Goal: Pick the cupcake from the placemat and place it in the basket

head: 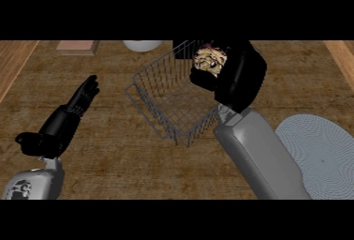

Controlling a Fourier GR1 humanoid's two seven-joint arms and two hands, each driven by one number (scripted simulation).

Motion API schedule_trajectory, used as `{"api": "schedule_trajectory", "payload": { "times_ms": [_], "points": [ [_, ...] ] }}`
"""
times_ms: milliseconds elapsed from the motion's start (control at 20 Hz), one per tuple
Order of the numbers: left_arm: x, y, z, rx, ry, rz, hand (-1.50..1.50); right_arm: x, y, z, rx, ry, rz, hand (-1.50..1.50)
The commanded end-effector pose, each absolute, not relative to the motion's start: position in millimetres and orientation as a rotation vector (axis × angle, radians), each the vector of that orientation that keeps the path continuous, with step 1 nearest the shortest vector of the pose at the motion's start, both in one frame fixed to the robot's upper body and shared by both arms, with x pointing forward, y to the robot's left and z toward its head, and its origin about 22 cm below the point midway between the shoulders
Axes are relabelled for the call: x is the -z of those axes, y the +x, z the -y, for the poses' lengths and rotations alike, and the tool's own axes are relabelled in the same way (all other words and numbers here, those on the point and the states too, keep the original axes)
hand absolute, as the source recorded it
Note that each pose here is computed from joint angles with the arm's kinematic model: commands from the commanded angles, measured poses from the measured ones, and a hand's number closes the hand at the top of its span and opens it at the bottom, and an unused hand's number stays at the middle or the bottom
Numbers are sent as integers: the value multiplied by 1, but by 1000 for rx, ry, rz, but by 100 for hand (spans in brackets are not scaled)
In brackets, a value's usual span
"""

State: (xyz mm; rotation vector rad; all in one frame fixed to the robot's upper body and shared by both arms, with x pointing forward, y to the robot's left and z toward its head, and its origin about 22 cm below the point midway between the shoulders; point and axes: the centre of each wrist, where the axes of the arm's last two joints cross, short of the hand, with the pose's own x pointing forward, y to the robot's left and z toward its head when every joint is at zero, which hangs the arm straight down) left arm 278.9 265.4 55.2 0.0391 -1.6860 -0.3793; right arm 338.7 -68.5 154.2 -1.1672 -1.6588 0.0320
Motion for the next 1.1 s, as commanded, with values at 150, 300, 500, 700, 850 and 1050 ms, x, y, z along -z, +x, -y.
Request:
{"api": "schedule_trajectory", "payload": {
  "times_ms": [150, 300, 500, 700, 850, 1050],
  "points": [
    [-62, 285, -280, 379, 30, 1696, 0, -154, 353, 87, 120, -1131, 1677, -150],
    [-52, 281, -271, 384, 57, 1710, 0, -156, 353, 97, 75, -1141, 1696, -150],
    [-56, 276, -274, 393, 36, 1694, 0, -167, 350, 100, 94, -1105, 1753, -150],
    [-59, 277, -254, 383, 46, 1698, 0, -175, 354, 94, 228, -1004, 1787, -150],
    [-55, 281, -273, 390, 57, 1694, 0, -187, 348, 109, 367, -963, 1754, -150],
    [-53, 275, -281, 362, 52, 1677, 0, -202, 327, 144, 418, -853, 1727, -150]
  ]
}}
